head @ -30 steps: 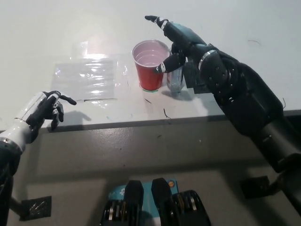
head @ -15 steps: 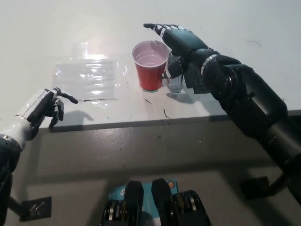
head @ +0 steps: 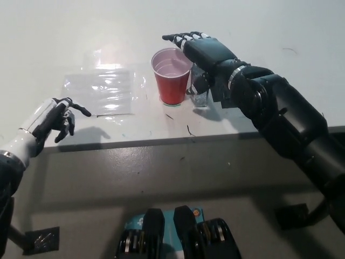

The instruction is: The robot uses its right hand to press the hand soap kept in the middle of the table to get liquid hand soap out

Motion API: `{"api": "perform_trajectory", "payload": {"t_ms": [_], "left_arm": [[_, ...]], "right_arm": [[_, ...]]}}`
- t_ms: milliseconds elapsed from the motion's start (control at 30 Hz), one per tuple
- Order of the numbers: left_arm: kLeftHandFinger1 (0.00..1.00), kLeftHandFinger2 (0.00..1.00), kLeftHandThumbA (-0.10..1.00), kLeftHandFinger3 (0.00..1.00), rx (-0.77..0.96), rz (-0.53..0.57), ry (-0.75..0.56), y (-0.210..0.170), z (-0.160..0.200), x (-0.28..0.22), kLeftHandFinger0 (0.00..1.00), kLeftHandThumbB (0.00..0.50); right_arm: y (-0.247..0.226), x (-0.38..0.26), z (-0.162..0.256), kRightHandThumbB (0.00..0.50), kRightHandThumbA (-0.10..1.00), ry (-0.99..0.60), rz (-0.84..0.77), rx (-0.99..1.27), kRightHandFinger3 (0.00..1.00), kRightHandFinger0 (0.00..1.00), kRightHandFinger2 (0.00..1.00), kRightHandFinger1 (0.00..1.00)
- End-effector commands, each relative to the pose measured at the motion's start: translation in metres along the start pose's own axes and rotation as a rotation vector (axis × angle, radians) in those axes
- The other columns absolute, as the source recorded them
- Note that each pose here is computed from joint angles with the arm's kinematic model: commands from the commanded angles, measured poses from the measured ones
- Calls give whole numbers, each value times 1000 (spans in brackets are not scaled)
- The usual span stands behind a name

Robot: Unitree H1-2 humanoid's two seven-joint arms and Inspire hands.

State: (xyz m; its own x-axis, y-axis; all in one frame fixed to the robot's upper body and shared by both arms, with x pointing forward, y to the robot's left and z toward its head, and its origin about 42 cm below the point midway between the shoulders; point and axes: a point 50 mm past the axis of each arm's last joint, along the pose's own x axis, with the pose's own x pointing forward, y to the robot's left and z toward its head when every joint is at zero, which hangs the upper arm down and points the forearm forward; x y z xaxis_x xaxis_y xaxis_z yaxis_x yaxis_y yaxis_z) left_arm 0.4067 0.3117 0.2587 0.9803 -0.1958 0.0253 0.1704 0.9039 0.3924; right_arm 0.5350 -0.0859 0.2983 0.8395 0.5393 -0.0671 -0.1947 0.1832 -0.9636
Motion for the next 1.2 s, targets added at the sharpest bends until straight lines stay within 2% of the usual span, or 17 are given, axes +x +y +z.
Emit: {"api": "perform_trajectory", "payload": {"t_ms": [0,67,133,200,300,533,567,633,667,700,767,800,933,1100,1167], "left_arm": [[58,166,946,398,80,22,-114,20,33,3,70,22],[52,152,946,396,83,23,-118,21,36,3,71,21],[57,158,962,398,83,24,-115,23,40,3,92,50],[42,142,976,382,92,26,-128,23,42,4,66,60],[46,136,977,367,95,29,-134,24,45,5,67,50],[33,119,990,353,102,34,-149,28,50,9,45,65],[31,115,987,353,106,32,-148,28,50,9,37,32],[28,112,979,351,105,36,-152,28,52,8,25,28],[27,108,991,357,111,34,-147,28,52,8,29,55],[26,108,996,358,111,33,-147,29,52,8,29,60],[30,116,1000,351,115,24,-148,30,54,9,47,44],[42,129,1000,362,117,24,-148,30,53,9,61,59],[60,146,985,369,97,24,-145,31,52,9,90,68],[54,131,987,354,107,20,-156,33,57,12,94,55],[49,124,995,347,119,21,-159,33,58,12,84,75]], "right_arm": [[53,-4,-16,479,1000,59,176,21,1000,1000,1000,1000],[55,-3,-17,480,1000,71,175,17,1000,1000,1000,1000],[58,-3,-19,470,1000,74,174,16,1000,1000,1000,1000],[62,-4,-21,480,1000,89,180,3,1000,1000,1000,1000],[64,-5,-24,476,1000,98,173,14,1000,1000,1000,1000],[75,-9,-35,500,1000,146,161,35,1000,1000,1000,1000],[83,-10,-40,500,1000,164,159,51,1000,1000,1000,1000],[85,-11,-41,500,1000,171,165,48,1000,1000,1000,1000],[91,-12,-44,500,1000,179,174,45,1000,1000,1000,1000],[92,-12,-45,500,1000,179,174,44,1000,1000,1000,1000],[103,-14,-44,500,1000,185,200,45,1000,1000,1000,1000],[107,-14,-43,500,1000,182,208,41,1000,1000,1000,1000],[121,-15,-41,500,1000,177,236,33,1000,1000,1000,1000],[136,-19,-38,500,1000,180,268,62,1000,1000,1000,1000],[138,-20,-37,500,1000,179,276,63,1000,1000,1000,1000]]}}
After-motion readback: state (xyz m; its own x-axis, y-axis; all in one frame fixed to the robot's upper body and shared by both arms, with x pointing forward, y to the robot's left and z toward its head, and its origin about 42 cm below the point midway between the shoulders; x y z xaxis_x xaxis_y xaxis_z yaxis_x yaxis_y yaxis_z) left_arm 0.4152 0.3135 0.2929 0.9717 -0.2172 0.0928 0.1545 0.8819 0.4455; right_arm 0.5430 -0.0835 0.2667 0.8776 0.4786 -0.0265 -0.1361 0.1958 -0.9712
